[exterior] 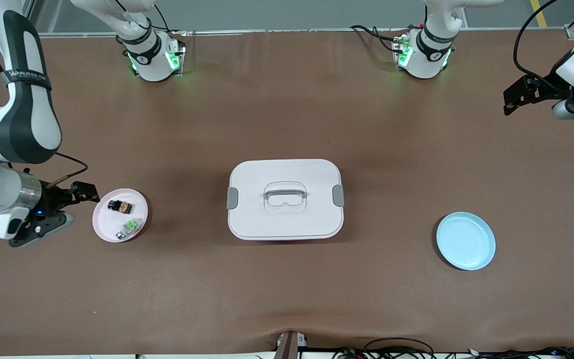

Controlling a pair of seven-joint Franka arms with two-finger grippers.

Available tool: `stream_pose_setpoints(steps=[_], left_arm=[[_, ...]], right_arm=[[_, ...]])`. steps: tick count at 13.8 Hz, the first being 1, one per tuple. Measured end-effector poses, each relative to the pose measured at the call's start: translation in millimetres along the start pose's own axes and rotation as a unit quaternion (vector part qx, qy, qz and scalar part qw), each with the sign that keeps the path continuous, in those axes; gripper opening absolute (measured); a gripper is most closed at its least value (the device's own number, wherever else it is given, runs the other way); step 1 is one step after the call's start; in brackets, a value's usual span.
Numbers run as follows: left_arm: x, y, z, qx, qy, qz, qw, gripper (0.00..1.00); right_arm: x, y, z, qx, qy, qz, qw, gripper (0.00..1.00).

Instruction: Transfer orange switch to right arm and place

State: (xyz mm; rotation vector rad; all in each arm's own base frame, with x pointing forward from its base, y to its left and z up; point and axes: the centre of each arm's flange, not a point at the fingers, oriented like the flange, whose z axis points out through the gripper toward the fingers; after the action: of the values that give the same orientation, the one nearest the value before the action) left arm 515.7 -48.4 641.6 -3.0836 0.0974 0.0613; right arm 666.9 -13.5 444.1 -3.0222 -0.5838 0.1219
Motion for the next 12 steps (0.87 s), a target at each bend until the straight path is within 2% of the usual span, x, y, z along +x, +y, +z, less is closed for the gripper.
stream_pose_setpoints(steps=[3, 6, 8, 12], left_arm=[[-0.1, -0.1, 0.4, 0.0, -0.001, 0.0, 1.0, 1.0], [-0.3, -0.1, 0.8, 0.0, -0.002, 0.0, 1.0, 1.0], [-0.4, 0.0, 1.1, 0.0, -0.003, 0.0, 1.0, 1.0], [-0.4, 0.2, 1.2, 0.0, -0.003, 0.0, 1.0, 1.0]], right_arm=[[-9.5, 16.7, -31.2, -0.005, 0.012, 0.077, 0.997, 1.0], [-18.4, 31.1, -53.7, -0.006, 0.02, 0.188, 0.982, 1.0], [-23.1, 35.5, -72.6, -0.007, 0.022, 0.211, 0.977, 1.0], [-26.0, 33.6, -107.8, -0.012, 0.045, 0.218, 0.975, 1.0]])
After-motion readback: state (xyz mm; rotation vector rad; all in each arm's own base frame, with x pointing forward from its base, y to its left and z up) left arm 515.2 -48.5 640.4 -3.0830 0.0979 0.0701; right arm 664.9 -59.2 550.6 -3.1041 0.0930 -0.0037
